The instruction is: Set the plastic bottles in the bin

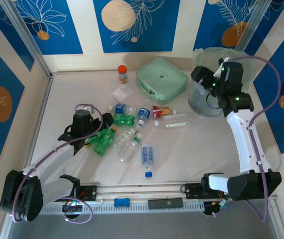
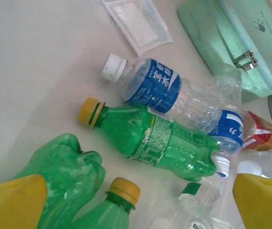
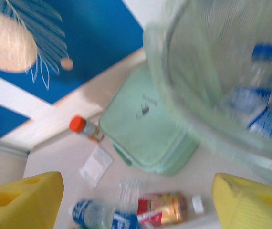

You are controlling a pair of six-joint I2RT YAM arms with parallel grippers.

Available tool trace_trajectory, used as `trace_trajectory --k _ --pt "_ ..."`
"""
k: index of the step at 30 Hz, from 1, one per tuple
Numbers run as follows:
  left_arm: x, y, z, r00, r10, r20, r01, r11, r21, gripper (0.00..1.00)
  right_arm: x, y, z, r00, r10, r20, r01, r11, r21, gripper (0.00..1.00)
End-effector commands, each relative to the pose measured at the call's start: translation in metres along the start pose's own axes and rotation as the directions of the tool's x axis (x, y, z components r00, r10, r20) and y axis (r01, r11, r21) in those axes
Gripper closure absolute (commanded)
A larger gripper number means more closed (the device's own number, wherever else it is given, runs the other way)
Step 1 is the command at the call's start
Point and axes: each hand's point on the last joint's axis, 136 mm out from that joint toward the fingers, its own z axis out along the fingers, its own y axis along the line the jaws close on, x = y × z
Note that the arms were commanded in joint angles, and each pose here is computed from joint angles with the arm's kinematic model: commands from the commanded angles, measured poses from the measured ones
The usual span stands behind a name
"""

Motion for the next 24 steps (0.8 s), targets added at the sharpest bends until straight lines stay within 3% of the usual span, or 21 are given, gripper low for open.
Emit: trace_trajectory --k 1,6,12,19,24 --pt "-0.018 -0.017 -0.002 0.999 0.021 0.033 -0.023 0.998 0.064 0.01 0.039 -0.015 0.006 0.997 0.061 -0.049 -0.057 0.996 0.072 0.18" --pt "-0.013 -0.015 -0.003 0.999 0.039 0.019 -0.040 0.998 0.057 0.01 0.112 -0.029 0.027 0.986 0.090 -0.142 -0.072 0.989 0.130 0.17" --pt "-0.007 -0.013 -0.007 0.998 0.054 0.013 -0.055 0.997 0.061 0.01 0.176 -0.065 0.058 0.940 0.252 -0.230 -0.180 0.938 0.296 0.15" --pt "-0.001 -0.003 -0.011 0.999 0.045 0.016 -0.045 0.998 0.036 0.01 0.203 -0.095 0.090 0.862 0.479 -0.167 -0.369 0.817 0.443 0.14" --pt "0.004 0.001 -0.011 0.999 0.045 0.005 -0.045 0.999 0.022 0.01 0.212 -0.104 0.113 0.824 0.544 -0.159 -0.414 0.769 0.487 0.14"
